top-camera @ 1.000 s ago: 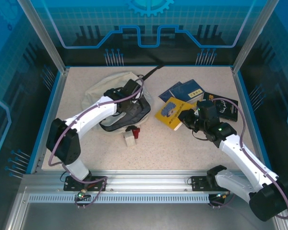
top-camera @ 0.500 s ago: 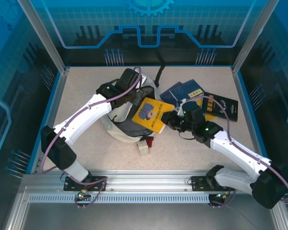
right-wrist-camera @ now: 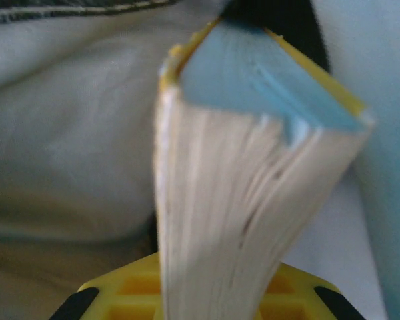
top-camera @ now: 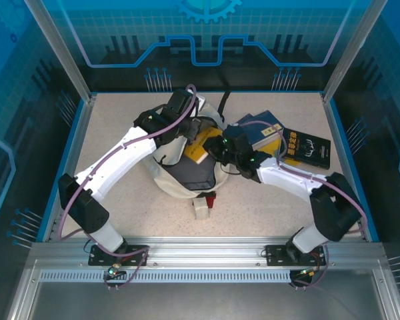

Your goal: Pack the student bag

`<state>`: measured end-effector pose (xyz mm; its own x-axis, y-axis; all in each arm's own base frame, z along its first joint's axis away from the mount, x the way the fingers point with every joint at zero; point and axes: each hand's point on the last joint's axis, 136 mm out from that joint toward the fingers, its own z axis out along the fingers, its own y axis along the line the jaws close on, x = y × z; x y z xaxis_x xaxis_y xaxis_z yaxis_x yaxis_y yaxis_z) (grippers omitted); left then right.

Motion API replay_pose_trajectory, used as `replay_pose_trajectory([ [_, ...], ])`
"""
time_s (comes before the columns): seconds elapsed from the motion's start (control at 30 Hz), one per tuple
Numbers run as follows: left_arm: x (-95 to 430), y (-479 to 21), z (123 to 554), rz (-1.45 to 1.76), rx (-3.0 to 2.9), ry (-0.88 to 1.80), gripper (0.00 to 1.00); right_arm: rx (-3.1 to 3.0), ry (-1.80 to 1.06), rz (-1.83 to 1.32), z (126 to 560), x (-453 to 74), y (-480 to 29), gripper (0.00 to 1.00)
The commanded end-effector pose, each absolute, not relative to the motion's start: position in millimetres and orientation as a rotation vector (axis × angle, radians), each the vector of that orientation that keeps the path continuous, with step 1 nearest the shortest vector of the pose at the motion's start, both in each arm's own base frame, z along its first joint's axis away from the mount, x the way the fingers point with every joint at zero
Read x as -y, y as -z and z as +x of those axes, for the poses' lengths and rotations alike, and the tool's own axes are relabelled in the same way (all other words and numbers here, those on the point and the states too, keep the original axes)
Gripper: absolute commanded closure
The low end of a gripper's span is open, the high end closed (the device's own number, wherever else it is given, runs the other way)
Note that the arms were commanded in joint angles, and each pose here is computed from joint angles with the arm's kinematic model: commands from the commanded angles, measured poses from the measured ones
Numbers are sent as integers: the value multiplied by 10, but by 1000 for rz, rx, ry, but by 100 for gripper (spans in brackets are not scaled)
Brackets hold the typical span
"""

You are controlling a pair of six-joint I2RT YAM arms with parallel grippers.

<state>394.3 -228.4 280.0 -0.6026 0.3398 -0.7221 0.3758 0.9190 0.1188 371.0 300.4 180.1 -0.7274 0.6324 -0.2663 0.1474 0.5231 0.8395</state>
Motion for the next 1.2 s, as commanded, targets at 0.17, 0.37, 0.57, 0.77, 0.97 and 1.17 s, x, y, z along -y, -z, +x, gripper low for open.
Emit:
replay_pose_trajectory([
  [0.17,2318,-3026,4042,412,-2234,79,100,-2013,-1199,850,4341,-3418,-1774,87],
  [0.37,2329,-2966,4062,409,-2254,75,100,-2087,-1237,906,4457,-3746,-1413,80],
  [0.57,2303,-2927,4087,401,-2264,55,100,-2219,-1426,1002,4226,-3959,-1217,51],
  [0.77,2225,-2851,4118,372,-2282,46,100,-2356,-1401,1008,3744,-3690,-1232,37],
  [0.97,2130,-2709,4135,342,-2311,48,100,-2494,-1367,898,3161,-3383,-1276,38],
  [1.17,1970,-2487,4005,340,-2361,29,100,-2558,-1034,642,2889,-2771,-1438,40],
])
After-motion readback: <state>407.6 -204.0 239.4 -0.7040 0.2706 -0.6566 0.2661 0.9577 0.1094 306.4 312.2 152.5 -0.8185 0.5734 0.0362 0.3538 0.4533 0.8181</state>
